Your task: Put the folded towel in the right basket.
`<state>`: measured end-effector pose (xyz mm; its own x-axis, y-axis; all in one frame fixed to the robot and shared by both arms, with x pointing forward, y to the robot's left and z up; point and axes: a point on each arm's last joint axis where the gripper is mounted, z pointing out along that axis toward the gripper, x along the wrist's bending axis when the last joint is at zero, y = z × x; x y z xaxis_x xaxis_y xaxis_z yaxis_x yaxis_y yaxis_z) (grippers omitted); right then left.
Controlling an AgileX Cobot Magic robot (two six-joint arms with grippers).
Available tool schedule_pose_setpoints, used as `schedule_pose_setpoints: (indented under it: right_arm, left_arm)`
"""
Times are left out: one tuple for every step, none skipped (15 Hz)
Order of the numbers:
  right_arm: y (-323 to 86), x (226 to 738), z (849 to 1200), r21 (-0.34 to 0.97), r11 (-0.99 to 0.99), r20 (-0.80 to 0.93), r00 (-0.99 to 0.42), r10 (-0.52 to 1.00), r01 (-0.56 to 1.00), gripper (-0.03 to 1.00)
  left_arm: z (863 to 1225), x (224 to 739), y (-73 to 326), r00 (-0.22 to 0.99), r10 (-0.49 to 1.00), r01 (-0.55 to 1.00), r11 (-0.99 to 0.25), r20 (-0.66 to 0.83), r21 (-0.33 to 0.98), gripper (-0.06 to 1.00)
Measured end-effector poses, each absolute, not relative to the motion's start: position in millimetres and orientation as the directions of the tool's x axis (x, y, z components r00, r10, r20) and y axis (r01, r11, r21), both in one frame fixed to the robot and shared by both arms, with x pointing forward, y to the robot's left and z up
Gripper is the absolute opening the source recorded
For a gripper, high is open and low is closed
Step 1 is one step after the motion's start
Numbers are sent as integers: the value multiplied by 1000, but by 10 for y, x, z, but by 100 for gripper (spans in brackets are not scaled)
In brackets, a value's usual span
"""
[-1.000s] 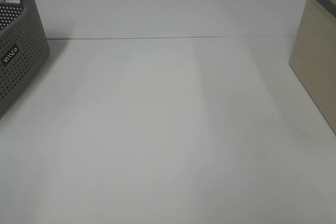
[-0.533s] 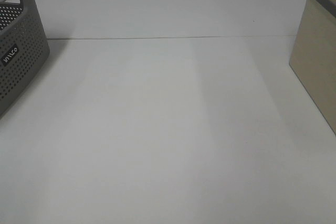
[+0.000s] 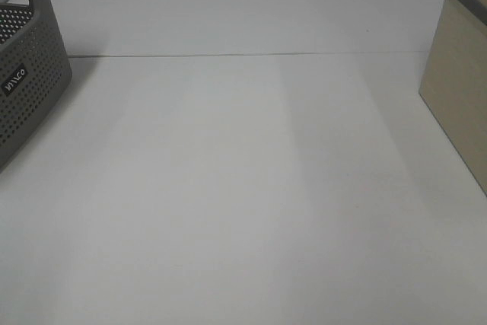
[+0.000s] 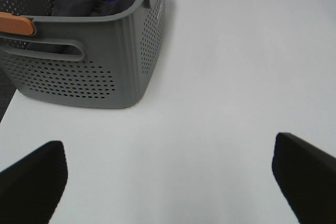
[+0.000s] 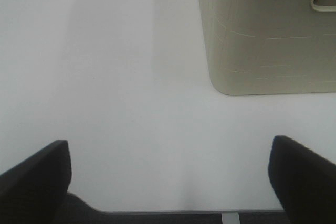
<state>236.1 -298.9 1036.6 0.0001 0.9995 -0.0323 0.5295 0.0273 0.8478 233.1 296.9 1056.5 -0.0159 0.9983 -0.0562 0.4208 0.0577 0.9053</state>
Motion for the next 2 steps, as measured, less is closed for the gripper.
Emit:
schedule_pose_setpoints:
  right_arm:
    - [-2989, 2361, 10366, 848, 27, -32, 0, 999, 530, 98]
    - [-2989, 2361, 10366, 848, 27, -32, 0, 999, 530, 98]
  left_arm:
    - [10565, 2331, 2969, -16, 998, 421, 58, -56, 905, 99]
    - [10565, 2331, 2969, -16, 998, 421, 58, -56, 905, 99]
